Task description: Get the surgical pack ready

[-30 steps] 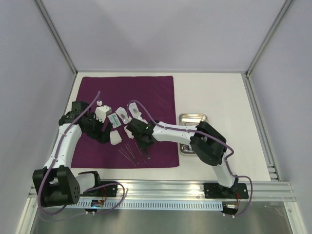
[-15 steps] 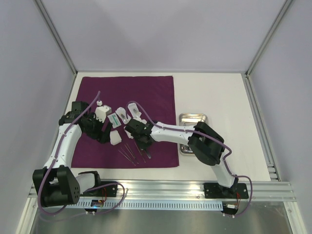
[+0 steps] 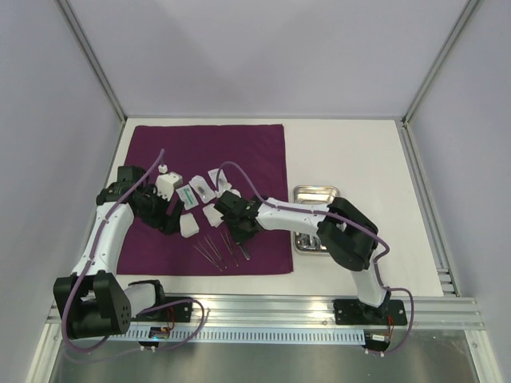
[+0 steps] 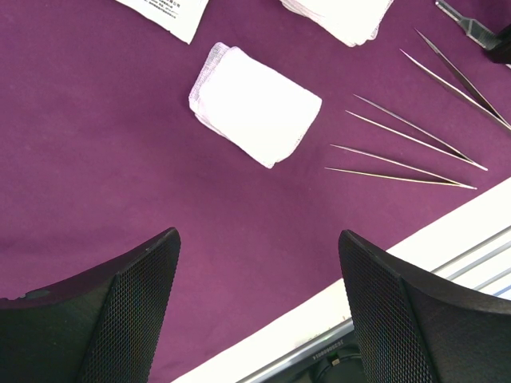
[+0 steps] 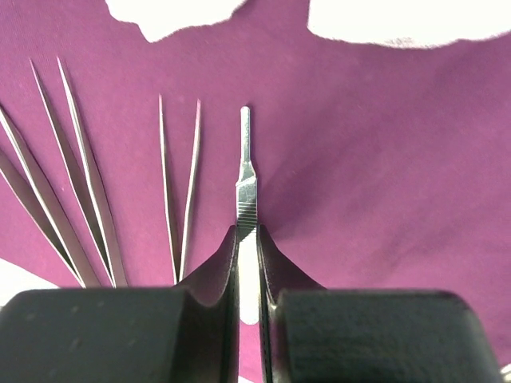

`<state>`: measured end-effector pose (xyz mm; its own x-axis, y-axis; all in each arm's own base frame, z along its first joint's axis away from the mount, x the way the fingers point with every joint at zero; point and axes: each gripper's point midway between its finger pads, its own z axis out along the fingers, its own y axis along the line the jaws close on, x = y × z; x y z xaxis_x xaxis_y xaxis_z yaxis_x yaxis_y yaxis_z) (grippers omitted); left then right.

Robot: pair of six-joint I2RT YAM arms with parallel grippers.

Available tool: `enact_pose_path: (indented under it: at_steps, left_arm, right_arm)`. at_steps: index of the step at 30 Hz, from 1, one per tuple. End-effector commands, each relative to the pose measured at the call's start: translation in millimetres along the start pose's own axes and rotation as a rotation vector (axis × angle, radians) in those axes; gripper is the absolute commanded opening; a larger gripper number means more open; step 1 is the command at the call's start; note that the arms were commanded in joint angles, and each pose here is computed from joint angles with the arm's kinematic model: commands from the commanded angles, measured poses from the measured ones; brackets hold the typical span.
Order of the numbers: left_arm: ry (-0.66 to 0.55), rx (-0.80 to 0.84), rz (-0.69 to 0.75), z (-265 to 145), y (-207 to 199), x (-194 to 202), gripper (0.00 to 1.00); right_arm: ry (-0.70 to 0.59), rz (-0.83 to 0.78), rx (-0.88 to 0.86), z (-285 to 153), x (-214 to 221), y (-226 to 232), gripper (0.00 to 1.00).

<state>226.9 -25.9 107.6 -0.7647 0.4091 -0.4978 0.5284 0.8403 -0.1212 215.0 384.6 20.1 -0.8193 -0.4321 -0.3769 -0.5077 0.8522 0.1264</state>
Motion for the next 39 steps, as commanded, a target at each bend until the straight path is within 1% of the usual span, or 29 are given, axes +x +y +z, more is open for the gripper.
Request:
enact_pose_path:
  at_steps: [1, 8, 11, 12, 13, 16, 17, 18, 19, 20, 21, 23, 24, 26, 28, 30, 36, 38, 39]
  left_arm:
    - [-0.017, -0.011, 0.002, -2, 2, -6, 0.89]
    - [-0.013, -0.018, 0.005, -2, 3, -5, 0.89]
    - [-0.011, -0.018, 0.006, -2, 3, -5, 0.89]
    - [-0.011, -0.018, 0.006, -2, 3, -4, 0.89]
    - [-0.012, -0.018, 0.003, -2, 3, -5, 0.89]
    - [-0.011, -0.013, 0.003, -2, 2, -4, 0.89]
    - [-0.011, -0.014, 0.003, -2, 2, -4, 0.89]
    - [-0.011, -0.014, 0.002, -2, 2, -4, 0.89]
    - [-0.010, -0.013, 0.003, -2, 2, -4, 0.89]
    - [-0.010, -0.012, 0.003, -2, 2, -4, 0.89]
    - [-0.010, -0.012, 0.003, -2, 2, -4, 0.89]
    - [-0.010, -0.014, 0.002, -3, 2, -4, 0.89]
    - [-0.011, -0.015, -0.001, -3, 2, -4, 0.89]
    - [-0.012, -0.013, 0.001, -3, 2, -5, 0.89]
    - [-0.014, -0.014, -0.002, -3, 2, -5, 0.89]
    - [-0.014, -0.013, -0.002, -3, 3, -6, 0.89]
    - [-0.012, -0.011, -0.009, -3, 2, -7, 0.89]
    - [-0.011, -0.012, -0.005, -4, 2, -7, 0.89]
    - [-0.009, -0.013, -0.007, -4, 2, -6, 0.89]
  right_arm:
    - [-0.076, 0.026, -0.083, -25, -20, 13, 0.00]
    - [-0.105, 0.063, -0.096, -34, -22, 3, 0.00]
    - [-0.136, 0.088, -0.087, -45, -27, -7, 0.01]
    - [-0.148, 0.100, -0.073, -47, -30, -14, 0.00]
    - [-0.186, 0.112, -0.068, -61, -37, -19, 0.01]
    - [-0.232, 0.153, 0.000, -77, -41, -52, 0.00]
    - [-0.253, 0.159, 0.016, -92, -42, -64, 0.00]
    - [-0.249, 0.196, 0.072, -92, -35, -92, 0.01]
    - [-0.267, 0.217, 0.086, -104, -33, -106, 0.00]
    - [-0.275, 0.260, 0.120, -109, -32, -130, 0.01]
    - [-0.239, 0.277, 0.161, -103, -12, -148, 0.00]
    - [-0.244, 0.345, 0.210, -111, 1, -184, 0.01]
    - [-0.208, 0.362, 0.232, -104, 20, -196, 0.01]
    - [-0.202, 0.418, 0.260, -104, 32, -218, 0.00]
    - [-0.177, 0.440, 0.280, -97, 48, -230, 0.00]
    - [-0.168, 0.460, 0.291, -94, 54, -239, 0.00]
    - [-0.137, 0.463, 0.310, -80, 58, -246, 0.01]
    - [-0.141, 0.464, 0.307, -81, 55, -246, 0.07]
    - [-0.140, 0.466, 0.311, -83, 54, -247, 0.17]
